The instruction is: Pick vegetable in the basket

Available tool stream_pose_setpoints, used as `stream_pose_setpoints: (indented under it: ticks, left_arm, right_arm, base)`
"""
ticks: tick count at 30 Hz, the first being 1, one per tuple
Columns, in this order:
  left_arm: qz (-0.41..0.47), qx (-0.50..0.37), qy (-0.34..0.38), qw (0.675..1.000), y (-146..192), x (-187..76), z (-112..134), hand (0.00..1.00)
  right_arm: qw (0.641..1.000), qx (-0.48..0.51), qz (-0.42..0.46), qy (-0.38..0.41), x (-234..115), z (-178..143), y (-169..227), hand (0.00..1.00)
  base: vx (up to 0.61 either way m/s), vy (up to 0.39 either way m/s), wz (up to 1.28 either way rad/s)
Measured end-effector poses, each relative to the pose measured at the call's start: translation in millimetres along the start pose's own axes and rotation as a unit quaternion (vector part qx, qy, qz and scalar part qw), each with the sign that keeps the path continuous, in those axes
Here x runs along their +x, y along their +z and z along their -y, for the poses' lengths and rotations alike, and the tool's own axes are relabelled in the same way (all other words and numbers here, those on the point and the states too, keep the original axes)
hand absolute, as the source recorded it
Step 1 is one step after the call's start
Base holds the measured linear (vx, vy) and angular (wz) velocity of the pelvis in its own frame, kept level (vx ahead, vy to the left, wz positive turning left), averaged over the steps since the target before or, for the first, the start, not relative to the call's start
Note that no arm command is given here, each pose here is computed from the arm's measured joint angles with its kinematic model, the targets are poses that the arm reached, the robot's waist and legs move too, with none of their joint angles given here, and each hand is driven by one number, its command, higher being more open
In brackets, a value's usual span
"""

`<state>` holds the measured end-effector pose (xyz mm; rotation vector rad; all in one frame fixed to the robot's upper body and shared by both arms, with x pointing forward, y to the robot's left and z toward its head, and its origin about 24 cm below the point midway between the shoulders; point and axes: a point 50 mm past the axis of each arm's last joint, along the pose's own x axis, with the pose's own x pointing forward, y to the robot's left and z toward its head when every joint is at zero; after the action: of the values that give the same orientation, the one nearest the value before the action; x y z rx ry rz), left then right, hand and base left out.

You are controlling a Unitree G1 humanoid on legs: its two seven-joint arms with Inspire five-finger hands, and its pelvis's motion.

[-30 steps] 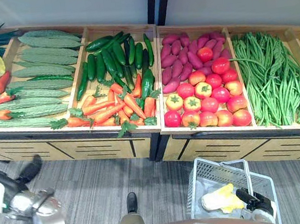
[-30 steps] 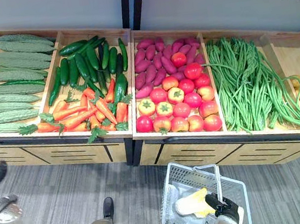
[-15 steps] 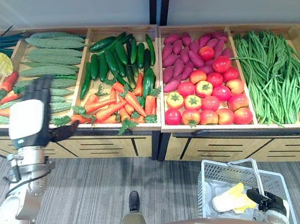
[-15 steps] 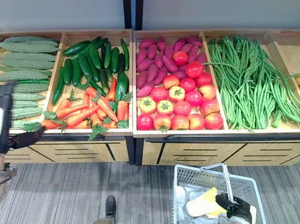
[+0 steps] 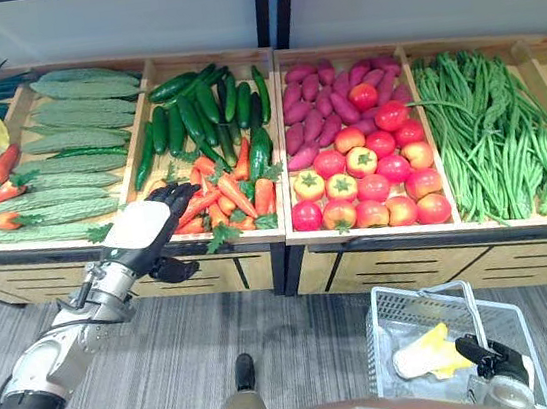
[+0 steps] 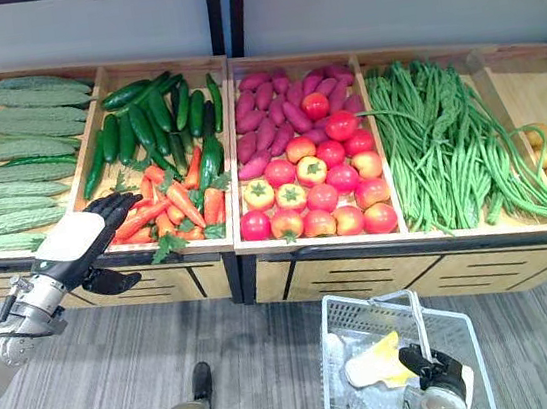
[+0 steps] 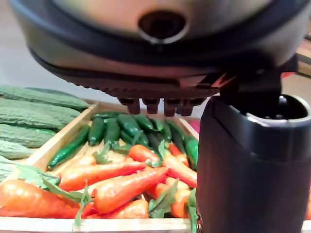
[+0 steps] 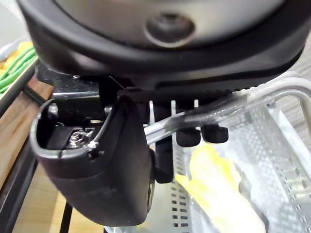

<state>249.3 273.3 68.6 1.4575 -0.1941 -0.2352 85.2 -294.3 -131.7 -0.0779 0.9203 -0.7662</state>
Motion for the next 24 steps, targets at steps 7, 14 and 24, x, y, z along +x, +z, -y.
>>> stream_pose_setpoints:
  ticks: [7,14,24]
  left_arm:
    - [-0.089,-0.013,0.025,0.996,-20,11,0,1.00]
    - [-0.144,-0.007,0.037,0.989,-34,14,-1,1.00]
    - [-0.158,-0.027,0.061,0.985,-35,26,-6,1.00]
  right_arm:
    - [1.000,-0.005,0.005,0.004,1,-3,3,0.00]
    - [1.000,0.000,0.015,0.010,3,-9,13,0.00]
    - [0.999,0.011,0.038,0.020,6,-20,32,0.00]
  base:
    - [-0.01,-0.031,-0.09]
    - [0.04,-0.043,-0.03]
    - [-0.04,-0.012,-0.14]
